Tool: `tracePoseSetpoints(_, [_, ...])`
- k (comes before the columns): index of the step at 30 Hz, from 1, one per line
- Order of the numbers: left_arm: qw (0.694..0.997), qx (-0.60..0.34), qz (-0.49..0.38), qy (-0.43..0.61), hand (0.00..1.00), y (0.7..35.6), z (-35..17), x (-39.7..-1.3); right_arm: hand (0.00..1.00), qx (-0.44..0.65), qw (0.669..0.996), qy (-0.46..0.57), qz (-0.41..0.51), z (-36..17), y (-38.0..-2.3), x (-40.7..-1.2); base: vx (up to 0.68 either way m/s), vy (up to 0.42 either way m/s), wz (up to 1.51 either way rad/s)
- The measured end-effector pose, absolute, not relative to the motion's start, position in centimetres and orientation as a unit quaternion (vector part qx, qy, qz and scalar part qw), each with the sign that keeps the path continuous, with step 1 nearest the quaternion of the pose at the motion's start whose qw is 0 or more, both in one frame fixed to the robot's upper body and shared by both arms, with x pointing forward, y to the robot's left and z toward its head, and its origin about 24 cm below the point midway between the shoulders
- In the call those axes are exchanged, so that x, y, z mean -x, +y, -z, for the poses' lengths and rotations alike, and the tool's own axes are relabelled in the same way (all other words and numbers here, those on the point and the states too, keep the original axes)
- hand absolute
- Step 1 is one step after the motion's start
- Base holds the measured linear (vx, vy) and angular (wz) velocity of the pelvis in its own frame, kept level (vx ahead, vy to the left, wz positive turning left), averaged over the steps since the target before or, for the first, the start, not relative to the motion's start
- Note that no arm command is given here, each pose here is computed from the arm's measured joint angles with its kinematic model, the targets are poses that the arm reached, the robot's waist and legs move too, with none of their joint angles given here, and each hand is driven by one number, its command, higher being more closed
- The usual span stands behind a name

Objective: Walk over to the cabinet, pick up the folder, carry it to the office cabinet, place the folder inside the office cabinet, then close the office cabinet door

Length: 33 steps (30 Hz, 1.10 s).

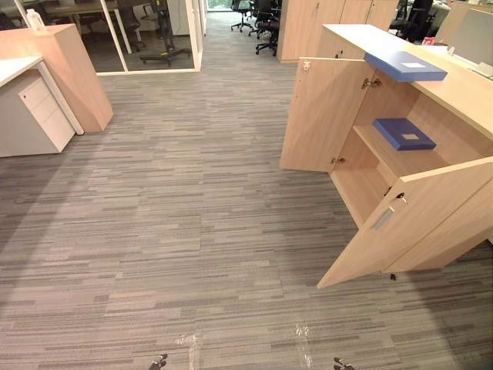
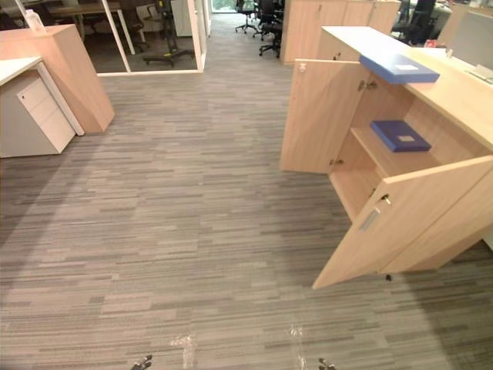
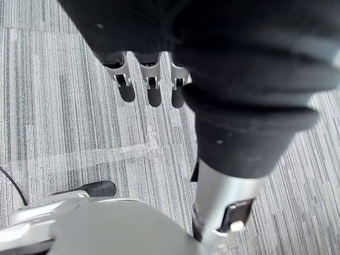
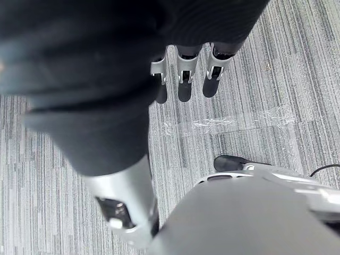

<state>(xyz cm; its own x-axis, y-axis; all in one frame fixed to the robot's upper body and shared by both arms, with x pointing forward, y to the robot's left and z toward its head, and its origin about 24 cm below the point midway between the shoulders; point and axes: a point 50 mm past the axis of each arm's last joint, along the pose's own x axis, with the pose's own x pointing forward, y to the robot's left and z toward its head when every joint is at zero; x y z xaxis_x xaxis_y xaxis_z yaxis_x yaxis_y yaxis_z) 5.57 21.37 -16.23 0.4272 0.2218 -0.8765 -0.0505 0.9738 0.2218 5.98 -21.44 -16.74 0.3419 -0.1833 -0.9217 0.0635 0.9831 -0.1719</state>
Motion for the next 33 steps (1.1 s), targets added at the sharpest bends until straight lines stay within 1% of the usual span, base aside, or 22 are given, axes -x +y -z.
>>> tracePoseSetpoints(6, [0.844,-0.054,-0.087,0.526,0.00,21.4,16.2,-5.9,0.00,0.041,0.819,0.565,0.087,16.7,-21.5,-6.4,0.02,-0.004,-0.01])
tracePoseSetpoints(15, [0.845,-0.054,-0.091,0.525,0.00,21.5,16.2,-5.9,0.00,0.039,0.820,0.564,0.088,16.7,-21.4,-6.5,0.00,-0.002,0.00])
tracePoseSetpoints(17, [0.850,-0.050,-0.101,0.514,0.00,21.7,16.0,-6.6,0.00,0.037,0.823,0.560,0.087,16.7,-21.3,-6.9,-0.05,-0.018,0.04])
tracePoseSetpoints(21, [0.877,-0.038,-0.119,0.464,0.00,21.9,15.1,-8.9,0.00,0.027,0.830,0.548,0.097,16.5,-21.5,-7.8,-0.11,-0.033,0.08])
tracePoseSetpoints(24, [0.876,-0.030,-0.140,0.460,0.00,22.0,15.0,-8.7,0.00,0.027,0.830,0.548,0.101,16.4,-21.7,-7.7,0.01,0.006,-0.07])
tracePoseSetpoints(30, [0.867,0.000,-0.180,0.466,0.00,21.8,15.3,-7.9,0.00,0.008,0.824,0.548,0.140,16.4,-22.3,-7.0,0.26,0.313,-0.01])
tracePoseSetpoints(33, [0.865,-0.014,-0.191,0.465,0.00,22.9,15.0,-7.7,0.00,-0.028,0.823,0.546,0.153,16.7,-21.0,-7.2,0.46,0.392,-0.31])
